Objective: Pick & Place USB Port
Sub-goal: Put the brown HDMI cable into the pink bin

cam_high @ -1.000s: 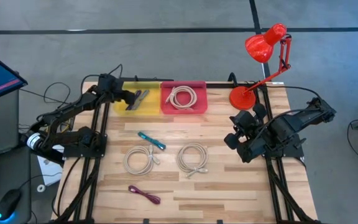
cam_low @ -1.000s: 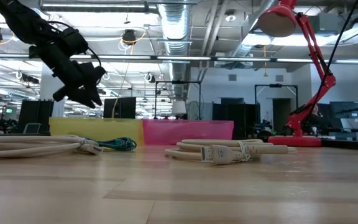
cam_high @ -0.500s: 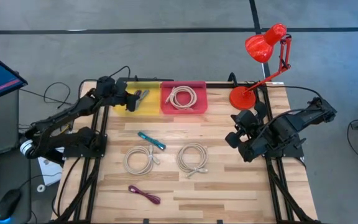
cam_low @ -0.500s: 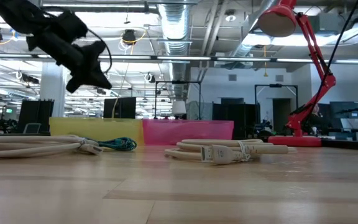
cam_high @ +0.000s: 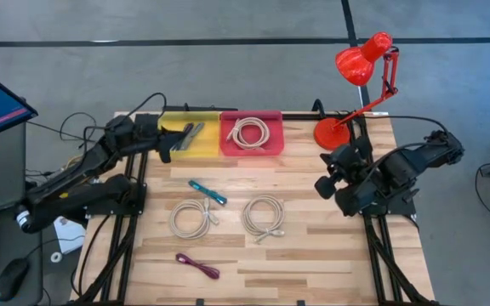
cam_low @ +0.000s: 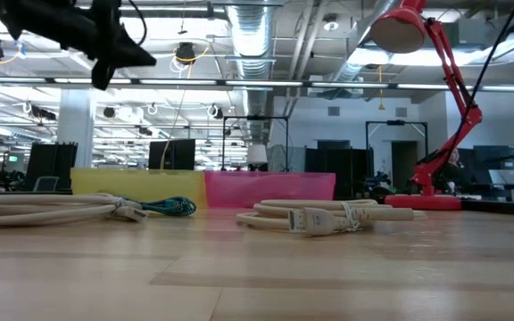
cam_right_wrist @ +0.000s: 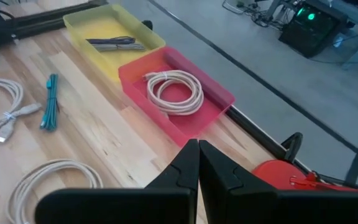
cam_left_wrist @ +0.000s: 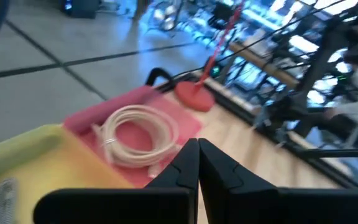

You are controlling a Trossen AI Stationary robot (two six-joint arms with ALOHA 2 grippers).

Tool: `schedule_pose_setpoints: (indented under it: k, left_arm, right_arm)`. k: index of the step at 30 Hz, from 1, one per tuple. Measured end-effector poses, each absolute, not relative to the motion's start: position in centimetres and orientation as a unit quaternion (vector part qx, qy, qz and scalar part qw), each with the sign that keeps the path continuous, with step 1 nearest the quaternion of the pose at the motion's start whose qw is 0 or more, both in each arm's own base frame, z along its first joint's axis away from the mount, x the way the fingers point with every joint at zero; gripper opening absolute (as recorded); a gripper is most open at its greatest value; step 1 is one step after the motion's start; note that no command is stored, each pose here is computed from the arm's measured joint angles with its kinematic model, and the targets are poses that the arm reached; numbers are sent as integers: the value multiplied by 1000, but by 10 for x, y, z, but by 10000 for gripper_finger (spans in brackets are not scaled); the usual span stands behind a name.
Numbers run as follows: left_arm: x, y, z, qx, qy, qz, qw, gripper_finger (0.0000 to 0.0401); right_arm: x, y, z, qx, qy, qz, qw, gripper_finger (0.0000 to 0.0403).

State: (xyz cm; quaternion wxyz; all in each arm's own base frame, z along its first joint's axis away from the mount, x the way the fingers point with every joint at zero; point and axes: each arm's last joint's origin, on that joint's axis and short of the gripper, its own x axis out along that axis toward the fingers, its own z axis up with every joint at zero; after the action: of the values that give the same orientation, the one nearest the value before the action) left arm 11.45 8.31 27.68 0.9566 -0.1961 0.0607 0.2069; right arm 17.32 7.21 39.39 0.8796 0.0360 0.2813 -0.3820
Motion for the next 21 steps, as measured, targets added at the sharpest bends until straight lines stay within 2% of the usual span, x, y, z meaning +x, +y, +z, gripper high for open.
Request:
schedule_pose_setpoints:
  k: [10, 21]
  left_arm:
    - [118, 54, 285, -200, 36, 152, 967, 4]
    - [129, 22, 291, -181, 13, 122, 976, 4]
  right_arm:
    - [163, 66, 402, 65, 264, -374, 887, 0]
    - [158, 79, 403, 83, 271, -325, 902, 0]
